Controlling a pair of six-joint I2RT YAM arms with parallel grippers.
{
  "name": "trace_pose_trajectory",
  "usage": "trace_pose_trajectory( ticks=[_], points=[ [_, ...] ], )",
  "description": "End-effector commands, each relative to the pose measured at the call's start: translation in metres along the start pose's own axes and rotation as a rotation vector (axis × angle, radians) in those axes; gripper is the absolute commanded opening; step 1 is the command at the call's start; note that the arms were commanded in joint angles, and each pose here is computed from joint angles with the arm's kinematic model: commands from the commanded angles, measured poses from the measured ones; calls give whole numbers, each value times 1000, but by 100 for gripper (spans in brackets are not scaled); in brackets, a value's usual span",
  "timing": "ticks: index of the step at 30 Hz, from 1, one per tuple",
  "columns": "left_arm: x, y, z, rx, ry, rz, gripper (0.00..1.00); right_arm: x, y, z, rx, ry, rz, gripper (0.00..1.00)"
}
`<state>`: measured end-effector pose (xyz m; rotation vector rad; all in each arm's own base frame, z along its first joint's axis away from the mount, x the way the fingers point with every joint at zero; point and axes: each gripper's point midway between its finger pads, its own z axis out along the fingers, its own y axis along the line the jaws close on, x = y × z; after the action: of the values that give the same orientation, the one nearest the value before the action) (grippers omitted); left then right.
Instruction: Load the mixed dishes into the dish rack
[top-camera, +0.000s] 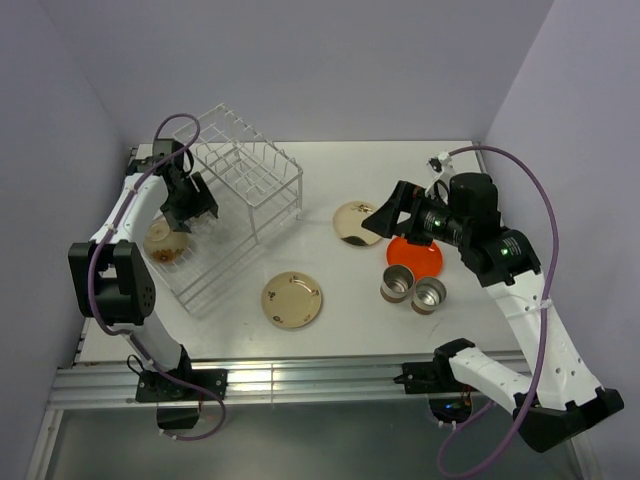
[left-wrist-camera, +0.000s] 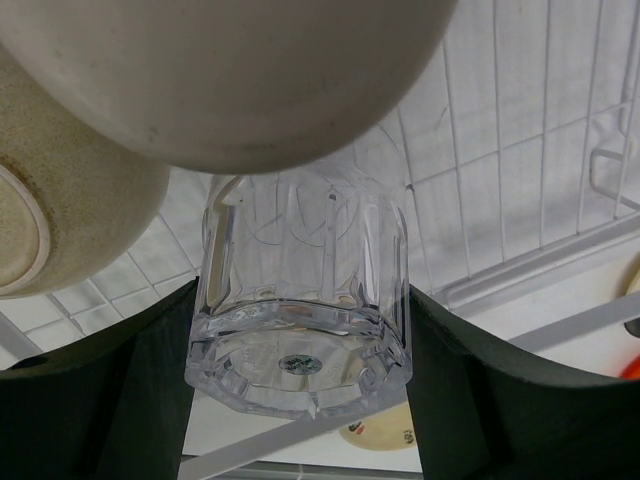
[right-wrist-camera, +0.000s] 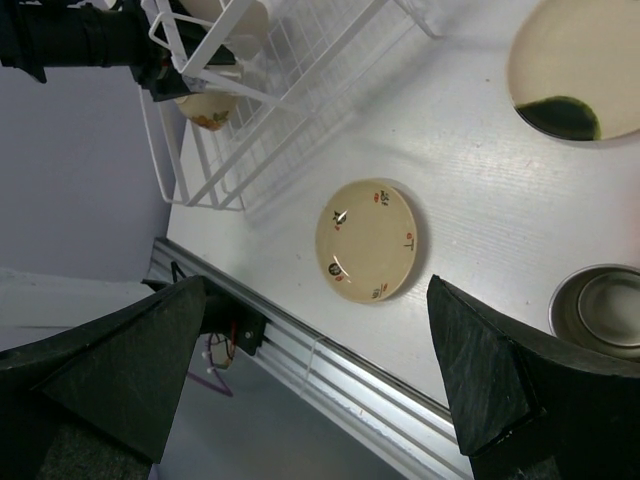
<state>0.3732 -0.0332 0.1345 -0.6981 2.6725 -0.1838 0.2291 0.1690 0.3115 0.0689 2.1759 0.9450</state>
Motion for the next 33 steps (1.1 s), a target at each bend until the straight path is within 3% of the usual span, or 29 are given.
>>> trace_pose_trajectory(
  ticks=[1,7,10,13,15,19,20,22,33],
  points=[
    [-8,5,0,-32,-43,7,4,-2,-9,-2,30,-25,-24,99],
    [-9,7,3,-38,-51,12,37,3,-20,1,65,-19,-20,99],
    [-8,8,7,-48,-44,12,37,5,-22,1,72,-18,-19,99],
    [-10,11,6,-58,-56,9,47,5,-25,1,84,-24,-20,99],
    [-11,12,4,-62,-68,8,60,8,-30,1,108,-20,-19,99],
    [-11,11,3,-45,-68,6,67,11,-40,2,144,-17,-17,99],
    [-11,12,3,-44,-71,5,76,11,-40,1,147,-21,-20,100],
    [-12,11,1,-37,-81,3,81,12,-43,0,160,-22,-20,100],
    [-16,15,-13,-31,-123,3,93,18,-55,-8,223,-21,-16,100]
  ],
)
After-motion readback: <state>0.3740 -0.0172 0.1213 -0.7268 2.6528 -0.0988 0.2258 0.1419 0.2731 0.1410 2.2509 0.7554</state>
